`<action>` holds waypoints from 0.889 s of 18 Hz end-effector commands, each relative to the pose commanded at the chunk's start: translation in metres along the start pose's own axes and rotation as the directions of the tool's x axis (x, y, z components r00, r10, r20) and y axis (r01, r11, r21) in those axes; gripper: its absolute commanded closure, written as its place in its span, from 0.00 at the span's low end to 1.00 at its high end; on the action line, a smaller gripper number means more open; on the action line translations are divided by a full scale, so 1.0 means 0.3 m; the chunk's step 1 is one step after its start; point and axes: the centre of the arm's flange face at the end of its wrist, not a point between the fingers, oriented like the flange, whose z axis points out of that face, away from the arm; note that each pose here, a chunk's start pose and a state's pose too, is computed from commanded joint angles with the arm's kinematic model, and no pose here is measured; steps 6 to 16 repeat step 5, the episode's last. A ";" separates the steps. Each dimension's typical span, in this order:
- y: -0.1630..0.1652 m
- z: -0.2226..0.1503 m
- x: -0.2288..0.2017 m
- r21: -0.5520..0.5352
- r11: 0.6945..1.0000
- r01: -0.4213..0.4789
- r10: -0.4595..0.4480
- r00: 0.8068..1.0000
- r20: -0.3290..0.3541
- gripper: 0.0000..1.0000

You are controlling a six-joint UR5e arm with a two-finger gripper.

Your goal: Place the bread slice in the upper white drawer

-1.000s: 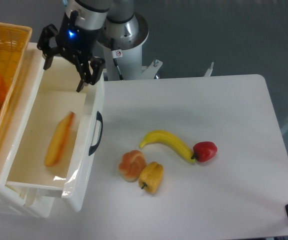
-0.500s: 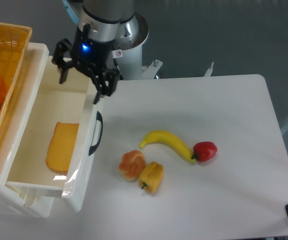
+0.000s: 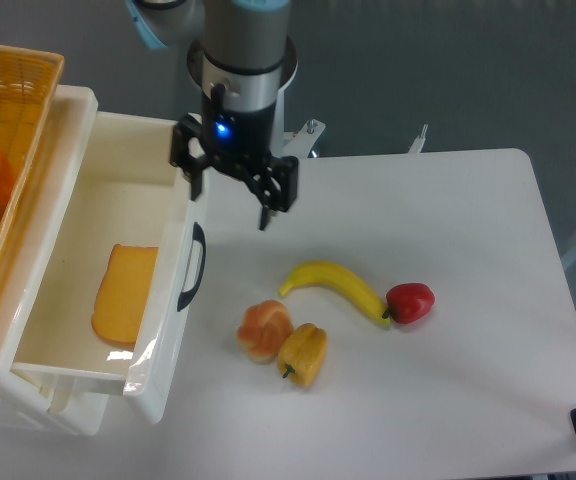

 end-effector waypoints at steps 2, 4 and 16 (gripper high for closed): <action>-0.005 0.036 -0.018 -0.017 1.000 -0.009 0.009 1.000 0.006 0.00; -0.016 0.081 -0.036 -0.024 1.000 -0.009 0.009 1.000 -0.001 0.00; -0.021 0.100 -0.044 -0.025 1.000 -0.009 0.009 1.000 0.000 0.00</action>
